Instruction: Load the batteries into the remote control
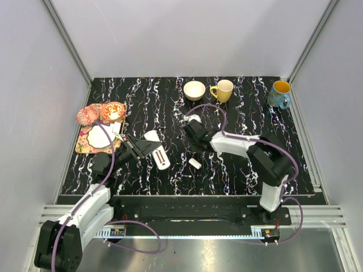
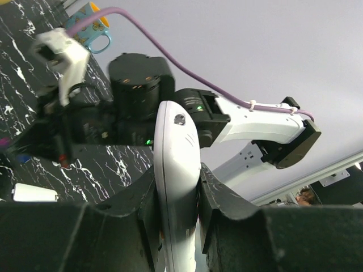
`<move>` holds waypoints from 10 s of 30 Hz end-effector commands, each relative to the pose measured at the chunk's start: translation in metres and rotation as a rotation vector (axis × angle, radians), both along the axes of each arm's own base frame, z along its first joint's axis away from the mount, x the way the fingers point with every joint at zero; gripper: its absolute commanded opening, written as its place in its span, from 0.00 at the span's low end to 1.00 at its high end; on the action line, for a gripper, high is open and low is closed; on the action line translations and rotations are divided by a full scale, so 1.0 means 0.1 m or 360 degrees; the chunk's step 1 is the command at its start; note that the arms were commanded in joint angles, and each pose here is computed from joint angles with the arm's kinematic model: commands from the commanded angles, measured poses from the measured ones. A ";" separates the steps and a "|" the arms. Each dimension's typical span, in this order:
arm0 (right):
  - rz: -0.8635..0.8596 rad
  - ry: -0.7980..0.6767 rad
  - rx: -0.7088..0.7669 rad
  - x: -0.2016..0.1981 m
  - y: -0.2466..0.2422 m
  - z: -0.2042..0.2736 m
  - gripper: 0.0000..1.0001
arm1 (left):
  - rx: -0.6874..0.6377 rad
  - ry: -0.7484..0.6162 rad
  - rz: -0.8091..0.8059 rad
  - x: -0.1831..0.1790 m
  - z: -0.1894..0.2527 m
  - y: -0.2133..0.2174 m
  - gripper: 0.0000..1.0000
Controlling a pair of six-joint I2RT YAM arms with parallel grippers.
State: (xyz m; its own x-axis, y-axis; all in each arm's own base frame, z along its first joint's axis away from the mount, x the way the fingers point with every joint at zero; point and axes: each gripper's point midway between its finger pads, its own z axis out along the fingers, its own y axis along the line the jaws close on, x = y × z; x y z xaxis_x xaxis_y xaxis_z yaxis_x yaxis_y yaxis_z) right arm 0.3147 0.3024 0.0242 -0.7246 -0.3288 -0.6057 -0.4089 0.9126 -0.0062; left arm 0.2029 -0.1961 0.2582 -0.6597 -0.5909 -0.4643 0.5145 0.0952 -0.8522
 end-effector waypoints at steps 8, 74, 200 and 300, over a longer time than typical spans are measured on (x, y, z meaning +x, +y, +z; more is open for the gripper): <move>-0.0405 -0.0110 -0.0037 0.12 -0.74 0.22 0.00 | -0.0018 -0.0197 -0.0003 0.04 0.10 -0.02 0.00; -0.0492 0.0269 -0.0128 0.03 -1.04 -0.30 0.35 | 0.0109 0.0054 -0.0138 0.36 0.07 -0.36 0.00; -0.0139 0.0254 0.0311 -0.47 0.09 1.81 0.00 | -0.0420 0.0083 -0.0384 0.19 0.27 -1.34 0.00; 0.0544 -0.0472 0.1390 -1.48 -0.40 2.28 0.84 | -0.0594 0.0130 -0.0493 0.03 0.54 -1.20 0.00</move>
State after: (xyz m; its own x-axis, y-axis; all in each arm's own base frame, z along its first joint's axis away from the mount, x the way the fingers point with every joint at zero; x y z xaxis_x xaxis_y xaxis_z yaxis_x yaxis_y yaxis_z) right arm 0.1707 0.2519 0.2275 -0.5001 0.1038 -0.8597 -0.6820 0.5646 0.4649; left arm 0.2353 -0.3381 0.2009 -0.8876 -0.4594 -0.0329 0.0718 -0.0674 -0.9951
